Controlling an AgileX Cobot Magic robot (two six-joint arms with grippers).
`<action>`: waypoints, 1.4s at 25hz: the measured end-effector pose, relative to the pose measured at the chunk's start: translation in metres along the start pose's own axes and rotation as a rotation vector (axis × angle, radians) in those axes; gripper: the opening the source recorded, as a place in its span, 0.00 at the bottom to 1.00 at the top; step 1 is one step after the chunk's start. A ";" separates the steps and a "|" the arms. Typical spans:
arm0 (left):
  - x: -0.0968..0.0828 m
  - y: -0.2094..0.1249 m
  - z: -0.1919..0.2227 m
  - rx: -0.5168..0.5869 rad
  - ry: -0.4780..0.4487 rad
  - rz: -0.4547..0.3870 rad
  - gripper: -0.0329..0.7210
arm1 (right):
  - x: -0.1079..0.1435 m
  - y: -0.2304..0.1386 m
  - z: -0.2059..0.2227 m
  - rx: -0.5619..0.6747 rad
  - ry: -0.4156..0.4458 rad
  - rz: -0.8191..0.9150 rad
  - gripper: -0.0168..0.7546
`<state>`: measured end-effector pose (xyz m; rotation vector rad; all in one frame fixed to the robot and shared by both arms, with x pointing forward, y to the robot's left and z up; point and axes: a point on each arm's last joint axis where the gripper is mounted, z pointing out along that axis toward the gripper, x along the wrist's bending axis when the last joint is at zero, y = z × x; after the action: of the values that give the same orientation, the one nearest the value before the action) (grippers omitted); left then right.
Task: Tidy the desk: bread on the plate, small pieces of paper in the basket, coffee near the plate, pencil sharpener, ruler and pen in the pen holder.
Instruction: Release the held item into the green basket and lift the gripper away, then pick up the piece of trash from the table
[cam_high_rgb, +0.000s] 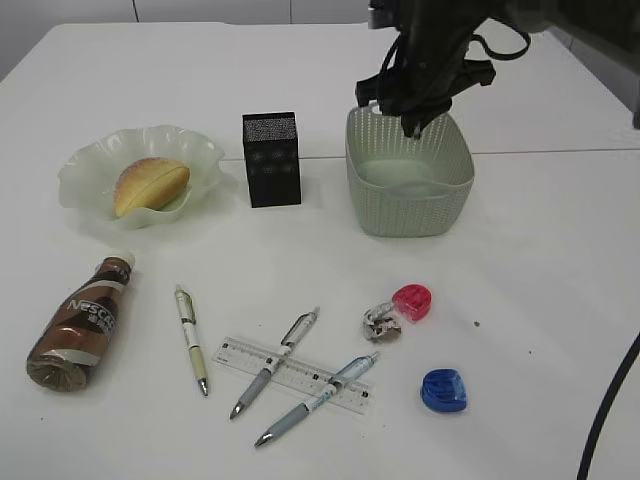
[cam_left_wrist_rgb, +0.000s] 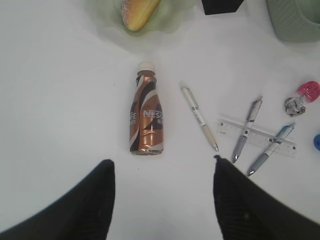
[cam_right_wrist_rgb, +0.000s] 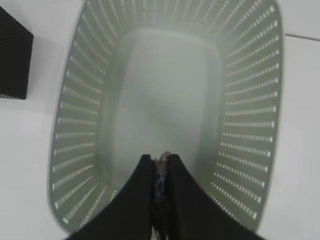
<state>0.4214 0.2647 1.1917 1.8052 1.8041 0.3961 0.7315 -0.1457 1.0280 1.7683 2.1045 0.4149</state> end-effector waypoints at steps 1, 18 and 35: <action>0.000 0.000 0.000 0.000 -0.001 0.000 0.65 | 0.000 -0.001 0.004 0.006 0.000 0.004 0.05; -0.001 0.000 0.000 0.002 -0.012 -0.004 0.63 | -0.011 0.000 0.018 0.014 0.037 0.136 0.65; -0.001 0.000 0.000 0.002 -0.013 -0.004 0.62 | -0.010 0.003 -0.043 -0.014 0.140 0.142 0.65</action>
<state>0.4212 0.2635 1.1917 1.8010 1.7998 0.3801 0.7166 -0.1552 1.0686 1.9391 2.0687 0.6068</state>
